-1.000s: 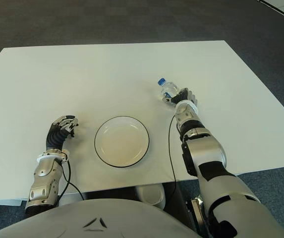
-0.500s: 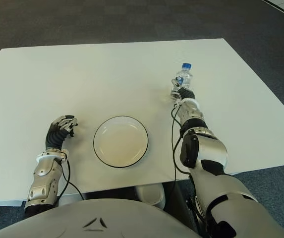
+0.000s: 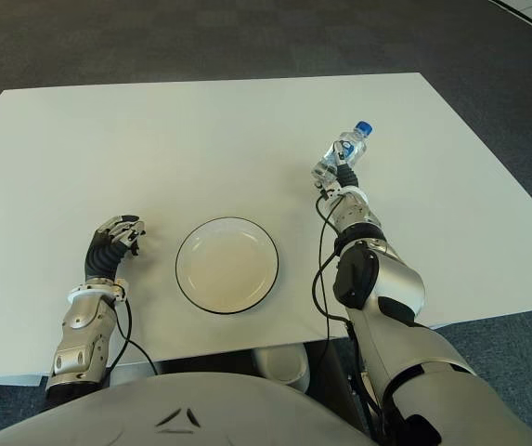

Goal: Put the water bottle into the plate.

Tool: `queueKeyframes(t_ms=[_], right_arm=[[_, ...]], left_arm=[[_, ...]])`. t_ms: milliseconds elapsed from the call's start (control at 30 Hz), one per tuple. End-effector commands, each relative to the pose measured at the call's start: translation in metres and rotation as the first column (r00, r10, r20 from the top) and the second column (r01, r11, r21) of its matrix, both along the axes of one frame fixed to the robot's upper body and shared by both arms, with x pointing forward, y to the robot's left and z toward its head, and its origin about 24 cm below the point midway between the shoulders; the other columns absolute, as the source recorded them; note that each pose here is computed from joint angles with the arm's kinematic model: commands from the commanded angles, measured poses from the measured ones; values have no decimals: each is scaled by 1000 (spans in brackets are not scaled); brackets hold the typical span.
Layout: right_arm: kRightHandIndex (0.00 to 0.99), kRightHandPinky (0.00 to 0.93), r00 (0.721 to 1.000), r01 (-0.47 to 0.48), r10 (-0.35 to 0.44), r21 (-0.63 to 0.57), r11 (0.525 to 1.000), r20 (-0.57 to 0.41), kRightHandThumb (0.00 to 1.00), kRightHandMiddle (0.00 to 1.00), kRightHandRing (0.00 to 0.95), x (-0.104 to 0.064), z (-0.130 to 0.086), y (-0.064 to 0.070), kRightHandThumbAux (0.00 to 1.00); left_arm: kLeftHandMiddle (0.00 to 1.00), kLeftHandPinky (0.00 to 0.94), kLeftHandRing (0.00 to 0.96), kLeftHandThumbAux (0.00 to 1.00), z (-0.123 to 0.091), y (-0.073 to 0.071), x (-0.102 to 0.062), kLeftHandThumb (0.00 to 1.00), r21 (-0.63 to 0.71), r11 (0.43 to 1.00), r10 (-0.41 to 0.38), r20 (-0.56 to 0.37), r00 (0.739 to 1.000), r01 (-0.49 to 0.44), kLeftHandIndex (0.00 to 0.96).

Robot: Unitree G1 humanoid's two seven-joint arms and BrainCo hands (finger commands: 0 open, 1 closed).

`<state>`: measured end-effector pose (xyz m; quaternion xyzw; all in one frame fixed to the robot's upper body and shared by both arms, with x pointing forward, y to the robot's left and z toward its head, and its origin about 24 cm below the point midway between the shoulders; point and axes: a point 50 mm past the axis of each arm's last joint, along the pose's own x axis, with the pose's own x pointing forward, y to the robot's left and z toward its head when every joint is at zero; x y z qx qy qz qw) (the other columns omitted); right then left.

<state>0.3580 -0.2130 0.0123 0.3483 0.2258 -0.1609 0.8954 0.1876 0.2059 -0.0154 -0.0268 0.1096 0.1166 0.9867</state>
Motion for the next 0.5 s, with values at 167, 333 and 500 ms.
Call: queueKeyframes(t_ms=[167, 333, 500], right_arm=[[440, 862, 994, -103, 102, 19, 995, 26, 718, 818, 833, 2, 3, 6, 717], [440, 867, 979, -183, 182, 7, 983, 95, 718, 820, 836, 10, 16, 10, 717], [440, 873, 956, -250, 251, -25, 968, 150, 716, 826, 842, 15, 24, 18, 718]], left_arm=[[565, 736, 742, 679, -7, -2, -4, 839, -6, 1000, 12, -46, 999, -12, 400], [563, 729, 740, 679, -6, -3, -4, 838, -8, 1000, 8, -41, 999, -8, 398], [564, 731, 741, 680, -7, -3, -4, 838, -3, 1000, 5, -41, 999, -5, 398]])
